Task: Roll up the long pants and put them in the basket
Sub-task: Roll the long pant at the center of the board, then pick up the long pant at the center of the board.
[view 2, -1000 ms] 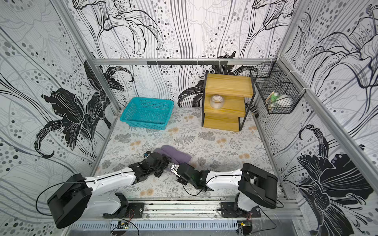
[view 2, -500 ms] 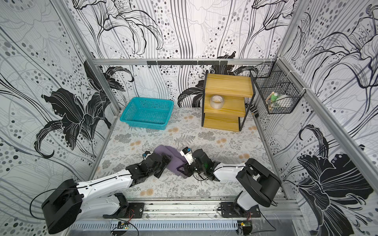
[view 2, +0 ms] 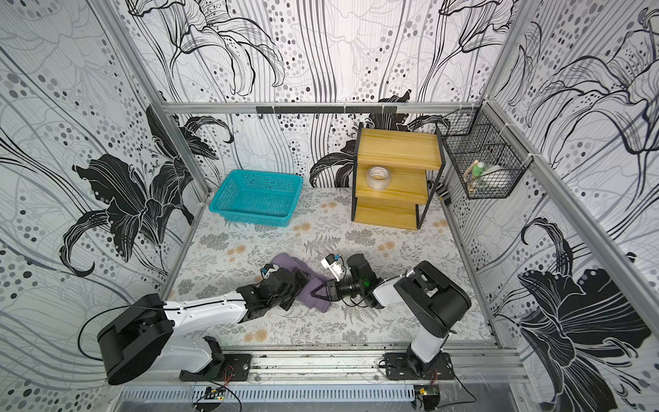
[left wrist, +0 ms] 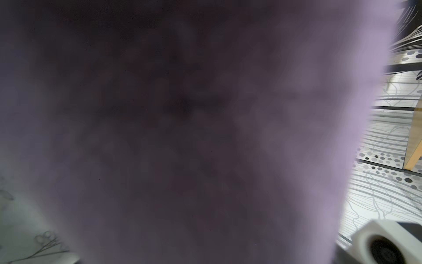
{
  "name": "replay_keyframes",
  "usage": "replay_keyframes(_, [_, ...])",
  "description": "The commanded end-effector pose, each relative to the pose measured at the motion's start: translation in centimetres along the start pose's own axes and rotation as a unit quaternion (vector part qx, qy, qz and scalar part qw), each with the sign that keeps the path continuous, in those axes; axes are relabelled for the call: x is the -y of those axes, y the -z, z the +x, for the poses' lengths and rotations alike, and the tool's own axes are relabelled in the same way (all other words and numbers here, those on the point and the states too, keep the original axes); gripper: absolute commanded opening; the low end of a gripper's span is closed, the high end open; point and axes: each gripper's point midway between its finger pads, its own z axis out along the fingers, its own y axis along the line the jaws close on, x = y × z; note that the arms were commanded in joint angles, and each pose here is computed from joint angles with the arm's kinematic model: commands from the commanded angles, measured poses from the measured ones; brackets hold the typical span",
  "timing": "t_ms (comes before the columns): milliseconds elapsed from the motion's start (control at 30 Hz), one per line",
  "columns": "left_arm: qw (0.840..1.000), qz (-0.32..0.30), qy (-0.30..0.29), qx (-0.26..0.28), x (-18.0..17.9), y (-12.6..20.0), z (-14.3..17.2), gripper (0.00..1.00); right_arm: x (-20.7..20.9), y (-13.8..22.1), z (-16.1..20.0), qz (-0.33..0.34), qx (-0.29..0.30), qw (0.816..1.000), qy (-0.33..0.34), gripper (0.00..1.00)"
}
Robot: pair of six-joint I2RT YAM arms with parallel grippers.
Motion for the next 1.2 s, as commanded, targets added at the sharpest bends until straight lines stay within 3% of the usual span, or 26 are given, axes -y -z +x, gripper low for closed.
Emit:
replay_keyframes(0, [1.0, -0.003, -0.005, -0.021, -0.2, -0.7, 0.7, 0.97, 1.2, 0.7, 3.2, -0.033, -0.041, 0.99, -0.133, 0.02])
replay_keyframes(333, [0.999, -0.017, -0.001, -0.038, -1.1, -2.7, 0.8, 0.99, 0.3, 2.1, 0.6, -0.078, 0.005, 0.977, -0.196, 0.0])
replay_keyframes(400, [0.999, -0.015, 0.005, -0.042, -1.2, -3.2, 0.9, 0.95, 0.3, 2.0, 0.2, -0.071, 0.007, 0.977, -0.2, 0.0])
replay_keyframes(433, [0.999, -0.017, 0.008, -0.042, -1.2, -3.5, 0.7, 0.9, 0.4, 2.0, 0.0, -0.062, 0.008, 0.978, -0.198, 0.04])
replay_keyframes(500, [0.999, -0.028, 0.009, -0.038, -1.4, -4.0, 0.5, 0.82, 0.8, 2.1, -0.4, -0.035, 0.009, 0.981, -0.191, 0.2])
replay_keyframes(567, [0.999, -0.042, 0.012, -0.03, -1.5, -4.4, -0.1, 0.71, 1.1, 2.6, -0.9, 0.006, 0.016, 0.984, -0.176, 0.48])
replay_keyframes(633, [0.998, -0.055, 0.013, -0.019, -1.4, -4.5, -0.8, 0.61, 1.0, 3.6, -1.8, 0.048, 0.034, 0.986, -0.154, 0.65])
replay_keyframes(733, [0.996, -0.086, 0.012, 0.009, -0.9, -4.1, -2.4, 0.57, 1.6, 6.1, -3.5, 0.156, 0.064, 0.98, -0.107, 0.73])
replay_keyframes(933, [0.99, -0.119, 0.008, 0.076, 2.4, -1.3, -6.5, 0.57, 0.3, 13.6, -6.2, 0.309, 0.178, 0.933, -0.042, 0.82])
replay_keyframes(1033, [0.988, -0.12, 0.011, 0.099, 4.4, 0.1, -8.6, 0.55, -0.6, 16.2, -6.4, 0.338, 0.222, 0.914, -0.024, 0.84])
replay_keyframes(1167, [0.985, -0.112, 0.01, 0.13, 7.7, 2.4, -11.6, 0.54, -1.8, 17.6, -6.3, 0.343, 0.242, 0.908, -0.007, 0.86])
